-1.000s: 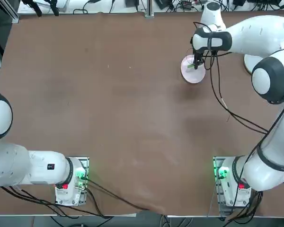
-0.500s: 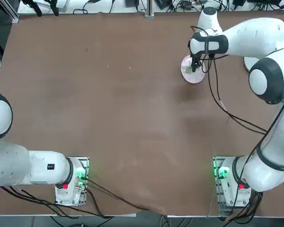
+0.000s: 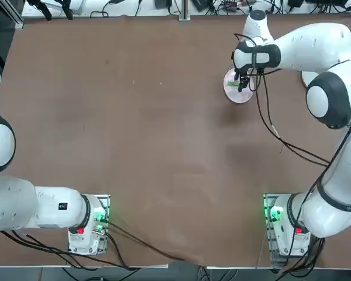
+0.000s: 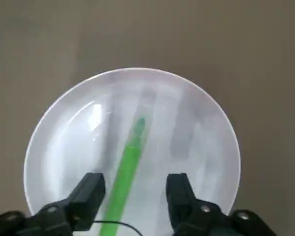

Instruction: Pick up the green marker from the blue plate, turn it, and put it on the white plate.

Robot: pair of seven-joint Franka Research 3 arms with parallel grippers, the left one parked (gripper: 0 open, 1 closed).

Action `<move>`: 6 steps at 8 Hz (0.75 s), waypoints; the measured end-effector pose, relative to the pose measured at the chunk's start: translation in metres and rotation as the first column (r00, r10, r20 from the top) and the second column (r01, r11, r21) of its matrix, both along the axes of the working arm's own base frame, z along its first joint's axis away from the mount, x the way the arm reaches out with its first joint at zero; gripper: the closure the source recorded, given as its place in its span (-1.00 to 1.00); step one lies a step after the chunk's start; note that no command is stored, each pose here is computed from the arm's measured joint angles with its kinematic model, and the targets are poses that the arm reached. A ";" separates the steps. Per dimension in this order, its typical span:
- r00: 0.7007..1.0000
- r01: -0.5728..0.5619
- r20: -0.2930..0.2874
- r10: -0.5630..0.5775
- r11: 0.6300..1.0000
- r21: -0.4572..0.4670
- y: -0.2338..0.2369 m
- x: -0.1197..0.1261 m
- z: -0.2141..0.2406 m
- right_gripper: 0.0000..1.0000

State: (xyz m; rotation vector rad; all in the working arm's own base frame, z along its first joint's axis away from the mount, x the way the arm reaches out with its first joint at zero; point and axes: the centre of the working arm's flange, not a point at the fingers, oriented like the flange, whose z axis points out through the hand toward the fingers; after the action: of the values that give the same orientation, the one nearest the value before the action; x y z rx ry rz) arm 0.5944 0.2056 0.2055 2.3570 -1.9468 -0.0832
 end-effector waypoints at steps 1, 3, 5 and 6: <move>0.999 -0.033 0.011 0.033 0.999 0.006 0.000 0.003 0.009 -1.00; 0.982 -0.188 -0.008 0.188 0.982 0.015 -0.009 0.010 0.052 -1.00; 0.924 -0.381 0.004 0.381 0.924 0.041 -0.042 0.026 0.119 -1.00; 0.882 -0.472 0.015 0.472 0.880 0.052 -0.064 0.035 0.150 -1.00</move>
State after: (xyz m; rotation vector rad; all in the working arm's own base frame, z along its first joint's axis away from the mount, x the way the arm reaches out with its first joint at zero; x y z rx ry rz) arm 0.6293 0.1417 0.3556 2.7900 -1.3253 -0.1005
